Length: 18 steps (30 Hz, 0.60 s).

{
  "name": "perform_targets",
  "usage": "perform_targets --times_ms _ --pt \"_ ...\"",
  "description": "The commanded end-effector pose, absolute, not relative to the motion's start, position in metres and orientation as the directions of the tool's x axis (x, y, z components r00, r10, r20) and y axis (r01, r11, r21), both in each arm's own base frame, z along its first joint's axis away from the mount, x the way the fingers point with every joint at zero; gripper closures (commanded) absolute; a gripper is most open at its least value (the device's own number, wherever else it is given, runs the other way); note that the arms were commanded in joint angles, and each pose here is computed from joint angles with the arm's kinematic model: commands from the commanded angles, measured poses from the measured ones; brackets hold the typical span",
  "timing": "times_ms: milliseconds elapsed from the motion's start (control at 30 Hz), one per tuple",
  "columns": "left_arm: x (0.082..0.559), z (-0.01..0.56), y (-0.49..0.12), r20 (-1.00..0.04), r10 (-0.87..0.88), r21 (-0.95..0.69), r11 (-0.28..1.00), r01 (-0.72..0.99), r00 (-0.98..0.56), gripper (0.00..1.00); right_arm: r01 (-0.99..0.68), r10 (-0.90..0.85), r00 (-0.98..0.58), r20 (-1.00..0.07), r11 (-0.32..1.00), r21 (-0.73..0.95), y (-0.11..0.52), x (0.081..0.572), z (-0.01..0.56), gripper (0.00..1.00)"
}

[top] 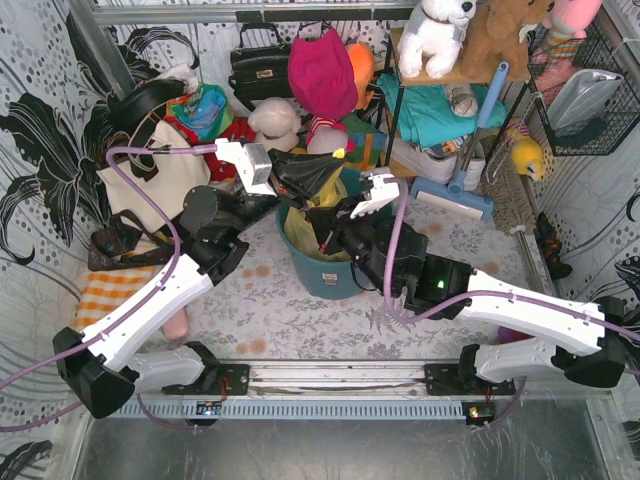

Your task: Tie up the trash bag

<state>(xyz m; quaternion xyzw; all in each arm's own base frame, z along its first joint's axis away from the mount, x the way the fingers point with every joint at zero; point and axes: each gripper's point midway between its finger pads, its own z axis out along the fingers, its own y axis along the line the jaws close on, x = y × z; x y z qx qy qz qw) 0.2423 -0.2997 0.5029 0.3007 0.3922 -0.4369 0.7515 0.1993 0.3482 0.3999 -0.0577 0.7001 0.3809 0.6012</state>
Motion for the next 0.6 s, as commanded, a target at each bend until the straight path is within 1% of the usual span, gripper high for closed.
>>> perform_targets --times_ms 0,167,267,367,567 --pt "0.235 0.516 -0.290 -0.826 -0.436 0.141 0.455 0.879 0.358 1.00 -0.426 0.422 -0.183 -0.888 0.780 0.459 0.336 0.218 0.396 1.00" --pt "0.234 0.514 -0.288 -0.827 -0.435 0.141 0.455 0.879 0.357 1.00 -0.328 0.451 -0.138 -0.882 0.819 0.470 0.331 0.232 0.379 1.00" --pt "0.231 0.513 -0.289 -0.828 -0.434 0.147 0.443 0.885 0.355 1.00 -0.272 0.482 -0.073 -0.873 0.833 0.482 0.324 0.241 0.379 1.00" --pt "0.229 0.512 -0.290 -0.830 -0.433 0.151 0.431 0.889 0.351 1.00 -0.253 0.492 -0.034 -0.870 0.838 0.483 0.323 0.246 0.379 1.00" --pt "0.227 0.507 -0.293 -0.839 -0.428 0.152 0.410 0.899 0.337 1.00 -0.250 0.506 -0.014 -0.862 0.833 0.493 0.325 0.257 0.381 1.00"
